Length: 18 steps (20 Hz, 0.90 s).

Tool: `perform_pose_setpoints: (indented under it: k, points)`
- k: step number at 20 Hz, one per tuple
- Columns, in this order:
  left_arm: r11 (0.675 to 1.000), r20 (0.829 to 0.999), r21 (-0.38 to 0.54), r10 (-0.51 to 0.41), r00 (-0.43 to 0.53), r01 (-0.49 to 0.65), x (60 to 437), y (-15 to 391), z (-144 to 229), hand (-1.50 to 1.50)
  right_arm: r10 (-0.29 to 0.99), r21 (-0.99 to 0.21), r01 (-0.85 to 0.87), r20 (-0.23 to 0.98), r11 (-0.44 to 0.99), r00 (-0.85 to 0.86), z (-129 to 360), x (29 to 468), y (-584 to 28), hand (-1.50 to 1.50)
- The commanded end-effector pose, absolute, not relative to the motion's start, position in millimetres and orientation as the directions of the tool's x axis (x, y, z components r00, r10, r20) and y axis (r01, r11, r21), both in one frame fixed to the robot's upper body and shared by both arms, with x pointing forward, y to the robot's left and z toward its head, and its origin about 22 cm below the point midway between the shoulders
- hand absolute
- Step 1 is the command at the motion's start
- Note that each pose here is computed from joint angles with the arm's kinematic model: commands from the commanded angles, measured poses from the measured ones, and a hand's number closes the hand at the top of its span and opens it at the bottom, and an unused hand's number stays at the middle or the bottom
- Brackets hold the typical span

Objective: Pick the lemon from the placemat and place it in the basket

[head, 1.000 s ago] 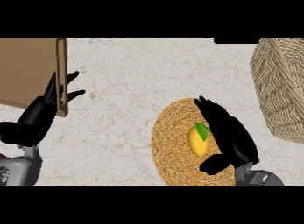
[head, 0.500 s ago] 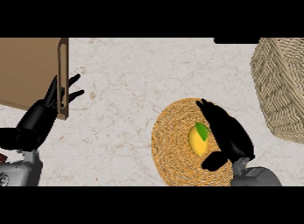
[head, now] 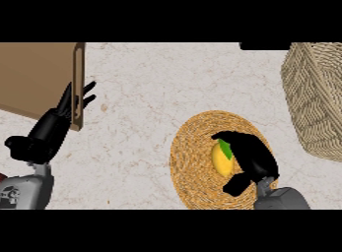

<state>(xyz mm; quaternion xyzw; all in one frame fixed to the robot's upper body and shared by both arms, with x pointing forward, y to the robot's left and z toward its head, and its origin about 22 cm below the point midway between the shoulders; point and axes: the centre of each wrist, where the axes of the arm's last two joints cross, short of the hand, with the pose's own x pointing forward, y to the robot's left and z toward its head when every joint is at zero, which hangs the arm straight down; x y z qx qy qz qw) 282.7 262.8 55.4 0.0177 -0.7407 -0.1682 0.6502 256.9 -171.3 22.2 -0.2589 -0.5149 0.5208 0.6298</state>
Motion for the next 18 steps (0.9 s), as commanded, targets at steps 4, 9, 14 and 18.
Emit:
perform_pose_setpoints:
  k: [4, 9, 14, 18]
  points:
    - [0.945, 0.952, 0.279, -0.248, -0.178, 0.173, 273, 257, 74, 0.00, 0.941, -0.863, -0.441, 0.322, 0.246, -0.105, -1, 266, -150, 1.50]
    - [0.945, 0.963, 0.256, -0.232, -0.137, 0.201, 283, 262, 37, 0.00, 0.945, -0.914, -0.374, 0.247, 0.154, -0.214, 25, 252, -156, 1.50]
    - [0.943, 0.959, 0.269, -0.244, -0.144, 0.197, 277, 255, 44, 0.00, 0.944, -0.944, -0.288, 0.231, 0.159, -0.236, 1, 264, -154, 1.50]
    - [0.947, 0.958, 0.265, -0.238, -0.158, 0.182, 271, 263, 45, 0.00, 0.937, -0.942, -0.317, 0.203, 0.107, -0.286, 18, 185, -198, 1.50]
